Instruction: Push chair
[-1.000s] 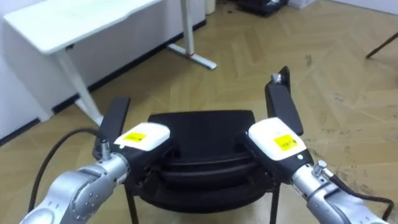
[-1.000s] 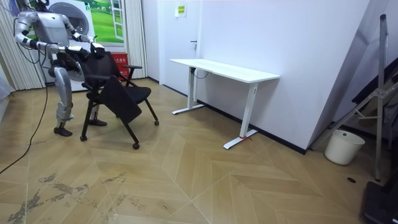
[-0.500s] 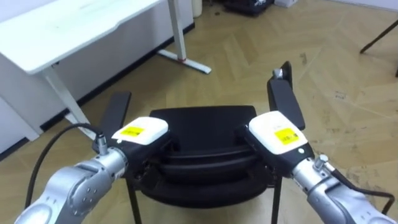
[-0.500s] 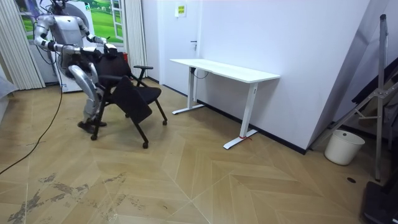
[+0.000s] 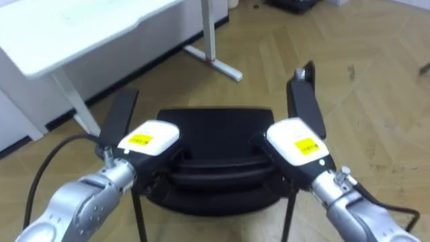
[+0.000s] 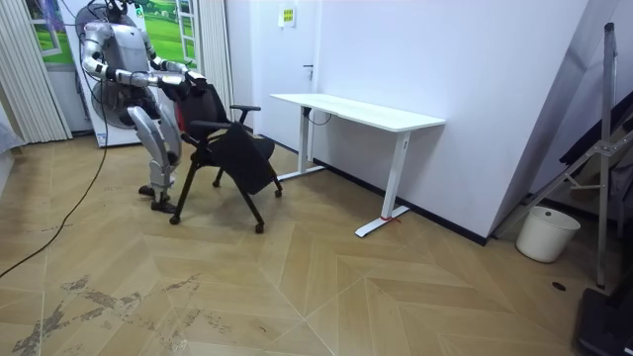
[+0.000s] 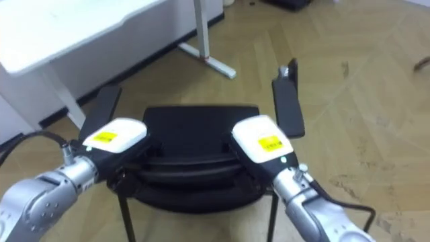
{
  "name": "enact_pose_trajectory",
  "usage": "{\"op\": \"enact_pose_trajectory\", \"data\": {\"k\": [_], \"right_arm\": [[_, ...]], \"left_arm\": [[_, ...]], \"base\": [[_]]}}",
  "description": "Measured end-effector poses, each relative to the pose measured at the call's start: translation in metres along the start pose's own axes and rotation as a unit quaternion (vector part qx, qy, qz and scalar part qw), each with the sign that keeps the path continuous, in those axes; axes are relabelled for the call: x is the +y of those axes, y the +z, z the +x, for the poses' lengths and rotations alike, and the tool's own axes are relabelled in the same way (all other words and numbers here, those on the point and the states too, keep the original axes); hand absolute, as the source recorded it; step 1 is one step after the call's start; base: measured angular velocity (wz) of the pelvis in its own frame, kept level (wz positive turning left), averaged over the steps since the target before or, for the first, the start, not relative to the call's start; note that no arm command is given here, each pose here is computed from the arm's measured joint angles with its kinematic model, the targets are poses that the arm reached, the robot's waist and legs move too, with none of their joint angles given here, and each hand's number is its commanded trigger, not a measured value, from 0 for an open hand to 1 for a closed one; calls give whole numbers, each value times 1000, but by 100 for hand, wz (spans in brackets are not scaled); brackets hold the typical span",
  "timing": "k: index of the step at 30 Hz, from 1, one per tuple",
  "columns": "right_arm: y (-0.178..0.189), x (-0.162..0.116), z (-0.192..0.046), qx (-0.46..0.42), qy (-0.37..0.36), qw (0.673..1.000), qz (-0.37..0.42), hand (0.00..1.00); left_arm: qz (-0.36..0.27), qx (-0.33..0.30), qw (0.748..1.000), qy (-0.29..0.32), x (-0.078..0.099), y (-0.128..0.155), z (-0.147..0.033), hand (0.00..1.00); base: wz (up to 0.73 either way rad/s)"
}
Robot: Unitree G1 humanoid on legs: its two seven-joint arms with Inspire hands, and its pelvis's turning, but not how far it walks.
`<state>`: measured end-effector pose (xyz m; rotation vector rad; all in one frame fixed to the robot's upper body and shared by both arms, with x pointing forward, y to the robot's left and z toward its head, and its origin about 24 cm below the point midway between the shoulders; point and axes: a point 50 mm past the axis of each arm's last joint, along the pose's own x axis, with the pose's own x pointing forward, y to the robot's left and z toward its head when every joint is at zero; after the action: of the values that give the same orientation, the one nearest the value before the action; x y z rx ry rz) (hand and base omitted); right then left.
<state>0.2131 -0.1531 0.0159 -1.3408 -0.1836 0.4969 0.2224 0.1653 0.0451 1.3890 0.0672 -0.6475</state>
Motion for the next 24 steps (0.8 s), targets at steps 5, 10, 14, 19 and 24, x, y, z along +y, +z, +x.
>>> {"op": "enact_pose_trajectory", "data": {"k": [5,10,14,19,24], "right_arm": [[3,8,0,-9,9,1000,6,100],[2,1,7,-7,-6,1000,-2,100],[0,-4,9,-8,-16,1000,-8,100],[4,-8,8,-9,-23,999,-27,100],[5,-13,7,-9,-29,999,-42,100]], "left_arm": [[-15,9,1000,-12,-10,-2,-1,100],[-16,8,1000,9,-3,-2,-1,100],[-12,7,1000,19,0,-2,-1,100],[-15,12,1000,23,1,-2,0,100],[-19,11,999,34,-1,0,2,100]], "base": [[-5],[-1],[11],[17],[-2]]}}
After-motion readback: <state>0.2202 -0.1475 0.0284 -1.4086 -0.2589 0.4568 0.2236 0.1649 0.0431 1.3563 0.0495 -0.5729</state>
